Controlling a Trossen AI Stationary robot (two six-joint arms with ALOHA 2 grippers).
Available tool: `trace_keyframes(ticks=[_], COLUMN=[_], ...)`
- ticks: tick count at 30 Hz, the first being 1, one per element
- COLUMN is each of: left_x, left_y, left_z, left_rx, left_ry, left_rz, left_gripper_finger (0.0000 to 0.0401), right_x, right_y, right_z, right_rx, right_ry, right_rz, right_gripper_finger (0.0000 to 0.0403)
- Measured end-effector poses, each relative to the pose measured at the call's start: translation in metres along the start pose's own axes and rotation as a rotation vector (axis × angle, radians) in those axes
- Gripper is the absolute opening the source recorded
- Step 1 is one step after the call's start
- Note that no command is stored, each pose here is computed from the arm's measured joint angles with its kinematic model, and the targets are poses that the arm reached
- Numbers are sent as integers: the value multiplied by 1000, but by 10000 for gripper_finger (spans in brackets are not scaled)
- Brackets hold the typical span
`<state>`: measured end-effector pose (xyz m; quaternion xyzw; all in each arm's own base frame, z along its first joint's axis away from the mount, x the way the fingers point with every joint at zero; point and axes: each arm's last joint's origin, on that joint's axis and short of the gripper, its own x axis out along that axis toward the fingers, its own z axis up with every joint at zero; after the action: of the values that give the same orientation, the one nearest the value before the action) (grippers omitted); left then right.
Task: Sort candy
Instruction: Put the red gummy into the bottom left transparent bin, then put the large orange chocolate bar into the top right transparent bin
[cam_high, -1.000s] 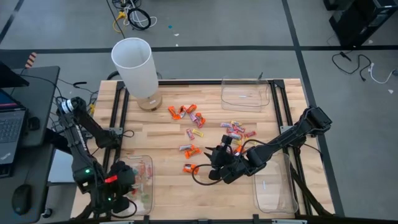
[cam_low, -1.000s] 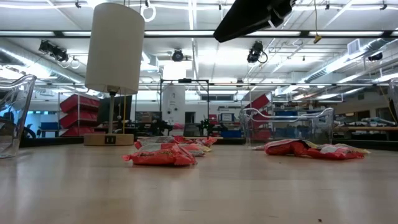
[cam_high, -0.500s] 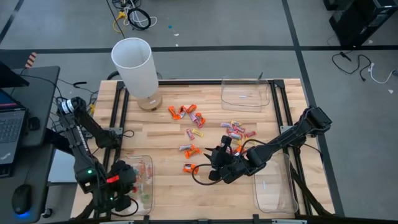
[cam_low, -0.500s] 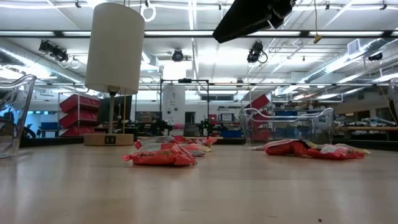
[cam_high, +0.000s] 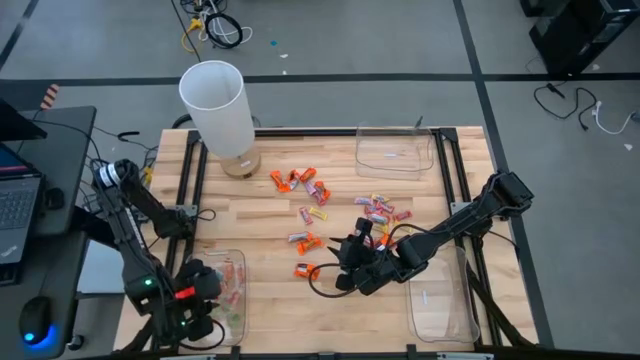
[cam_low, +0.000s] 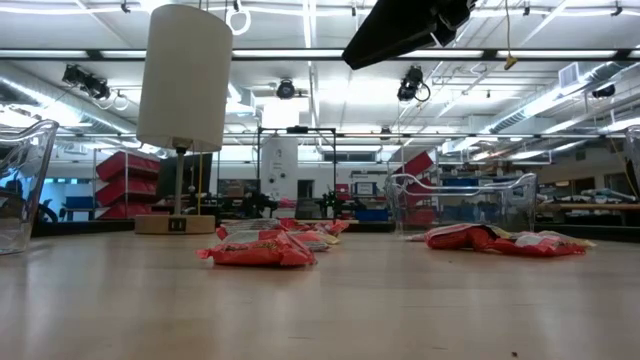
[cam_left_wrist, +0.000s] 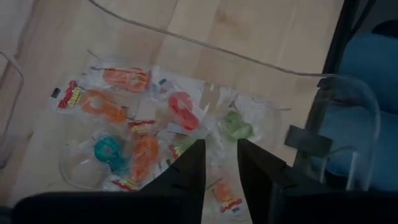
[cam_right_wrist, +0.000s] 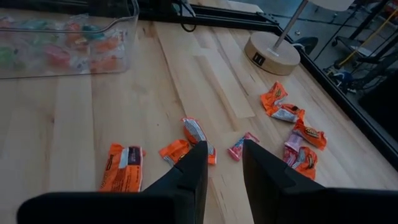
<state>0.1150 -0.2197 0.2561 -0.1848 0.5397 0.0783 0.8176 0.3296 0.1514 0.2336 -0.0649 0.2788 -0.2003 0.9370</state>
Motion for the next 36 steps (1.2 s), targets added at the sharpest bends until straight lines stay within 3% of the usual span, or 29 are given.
trace_keyframes(ticks=[7, 13, 17, 22, 28, 36], left_x=[0, 0, 0, -1, -1, -1], left_y=[0, 0, 1, 1, 1, 1], left_z=[0, 4, 6, 8, 9, 11], left_rx=[23, 111, 150, 152, 153, 230], left_ry=[-5, -127, -200, -267, -313, -349], left_rz=[1, 21, 37, 51, 61, 82], left_gripper_finger=[101, 101, 101, 101, 101, 101], right_x=[5, 22, 35, 46, 44, 49], right_y=[-6, -28, -61, -112, -161, -182], right_z=[0, 1, 3, -7, -31, -49], right_rx=[27, 69, 153, 296, 467, 470], right_ry=[17, 106, 286, 635, 979, 1104], right_rz=[-21, -86, -137, -223, -422, -440], right_gripper_finger=[85, 83, 83, 84, 83, 87])
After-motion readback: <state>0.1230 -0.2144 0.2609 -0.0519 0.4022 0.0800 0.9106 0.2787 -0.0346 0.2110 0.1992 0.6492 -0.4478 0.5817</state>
